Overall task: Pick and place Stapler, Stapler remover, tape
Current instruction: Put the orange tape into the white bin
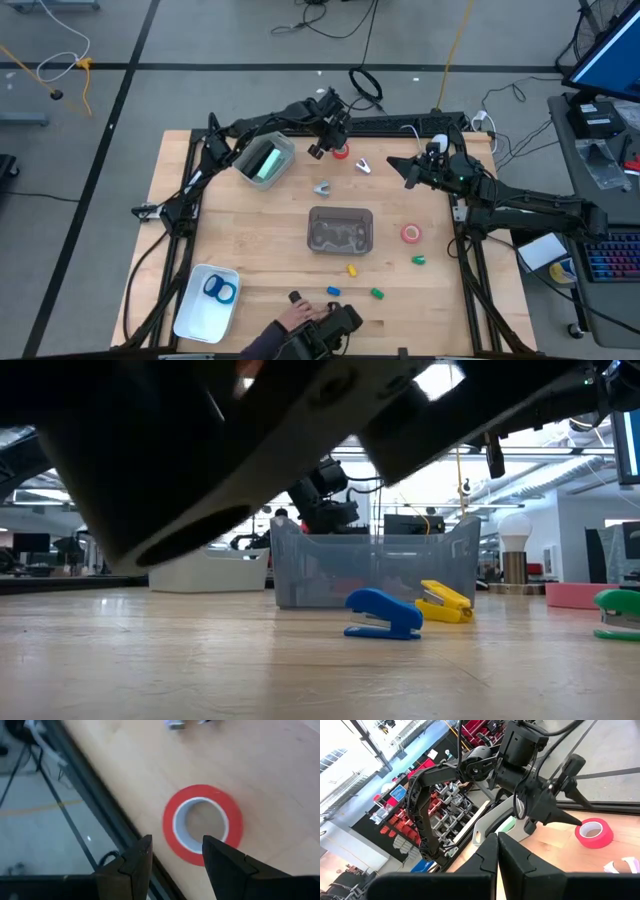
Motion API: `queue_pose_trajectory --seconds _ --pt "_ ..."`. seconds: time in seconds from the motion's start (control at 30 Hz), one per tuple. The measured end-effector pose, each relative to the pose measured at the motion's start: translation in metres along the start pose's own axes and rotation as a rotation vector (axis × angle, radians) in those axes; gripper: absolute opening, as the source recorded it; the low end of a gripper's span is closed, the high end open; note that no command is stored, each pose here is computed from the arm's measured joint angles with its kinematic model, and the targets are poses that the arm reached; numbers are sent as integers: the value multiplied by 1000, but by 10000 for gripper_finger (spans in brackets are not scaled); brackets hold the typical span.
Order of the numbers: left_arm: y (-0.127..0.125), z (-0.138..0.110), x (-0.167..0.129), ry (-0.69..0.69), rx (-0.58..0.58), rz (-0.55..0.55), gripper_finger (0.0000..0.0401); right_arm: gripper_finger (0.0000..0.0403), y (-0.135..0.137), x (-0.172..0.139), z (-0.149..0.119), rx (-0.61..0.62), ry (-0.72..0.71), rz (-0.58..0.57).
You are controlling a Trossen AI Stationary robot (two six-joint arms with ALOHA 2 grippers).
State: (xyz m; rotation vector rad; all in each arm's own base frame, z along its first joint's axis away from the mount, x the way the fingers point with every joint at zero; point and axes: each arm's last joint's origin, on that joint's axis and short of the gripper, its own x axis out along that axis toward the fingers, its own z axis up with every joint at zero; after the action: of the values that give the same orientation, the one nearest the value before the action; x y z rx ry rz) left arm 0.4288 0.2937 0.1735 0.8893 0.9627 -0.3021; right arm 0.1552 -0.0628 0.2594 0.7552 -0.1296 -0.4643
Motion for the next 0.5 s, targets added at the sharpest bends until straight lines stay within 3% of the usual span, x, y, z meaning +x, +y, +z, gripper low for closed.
queue_pose_trajectory --seconds 0.33,0.5 --pt "-13 -3 -1 18 201 -135 175 4 0 0 0 3 0 0" --pt "-9 -4 -1 2 235 -97 175 4 0 0 0 0 -1 -1"
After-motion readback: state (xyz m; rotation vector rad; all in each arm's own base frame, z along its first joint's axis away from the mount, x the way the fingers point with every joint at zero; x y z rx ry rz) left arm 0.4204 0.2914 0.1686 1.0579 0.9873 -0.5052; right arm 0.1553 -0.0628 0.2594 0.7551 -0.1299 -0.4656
